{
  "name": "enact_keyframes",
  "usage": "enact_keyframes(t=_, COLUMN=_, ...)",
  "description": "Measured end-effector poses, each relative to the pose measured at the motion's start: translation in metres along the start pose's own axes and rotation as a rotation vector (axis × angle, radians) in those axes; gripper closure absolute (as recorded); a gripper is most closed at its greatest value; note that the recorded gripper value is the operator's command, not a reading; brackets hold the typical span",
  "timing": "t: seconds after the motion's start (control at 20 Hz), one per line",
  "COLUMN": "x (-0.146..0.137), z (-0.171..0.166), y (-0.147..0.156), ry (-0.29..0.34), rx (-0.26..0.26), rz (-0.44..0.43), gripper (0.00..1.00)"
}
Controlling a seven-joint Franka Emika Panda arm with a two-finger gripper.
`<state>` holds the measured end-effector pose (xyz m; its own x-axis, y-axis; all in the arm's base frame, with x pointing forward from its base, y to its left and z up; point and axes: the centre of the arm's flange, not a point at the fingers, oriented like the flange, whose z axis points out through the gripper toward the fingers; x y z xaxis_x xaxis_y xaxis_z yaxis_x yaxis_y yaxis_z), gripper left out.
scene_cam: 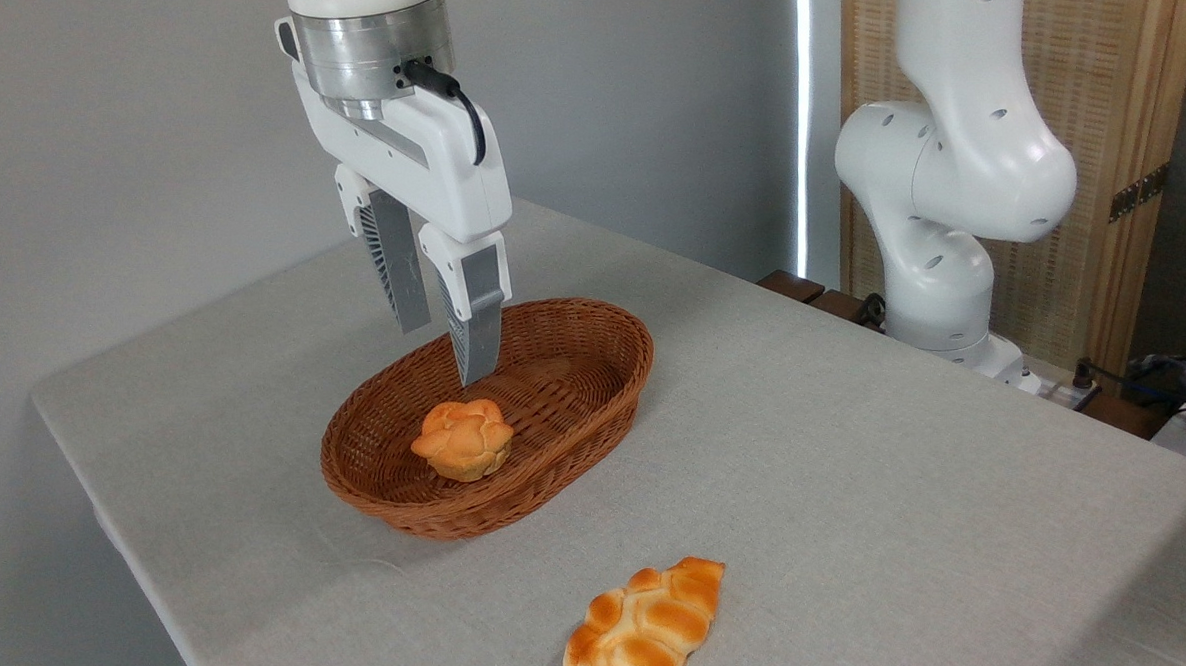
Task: Put bread into the basket
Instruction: 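Move the open gripper from above the basket toward the braided bread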
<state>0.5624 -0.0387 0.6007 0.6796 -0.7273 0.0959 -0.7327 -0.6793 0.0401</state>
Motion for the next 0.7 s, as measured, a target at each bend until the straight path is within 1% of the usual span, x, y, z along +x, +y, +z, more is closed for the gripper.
enact_keyframes(t=0.5, x=-0.002, z=-0.001, y=-0.002, ry=0.001, rx=0.0, rz=-0.005, gripper=0.0)
enact_keyframes(t=0.55, x=-0.004, z=-0.002, y=-0.002, ry=0.003, rx=0.003, rz=-0.008, gripper=0.0)
enact_keyframes(t=0.7, x=-0.023, z=-0.01, y=-0.004, ry=0.008, rx=0.009, rz=-0.034, gripper=0.0)
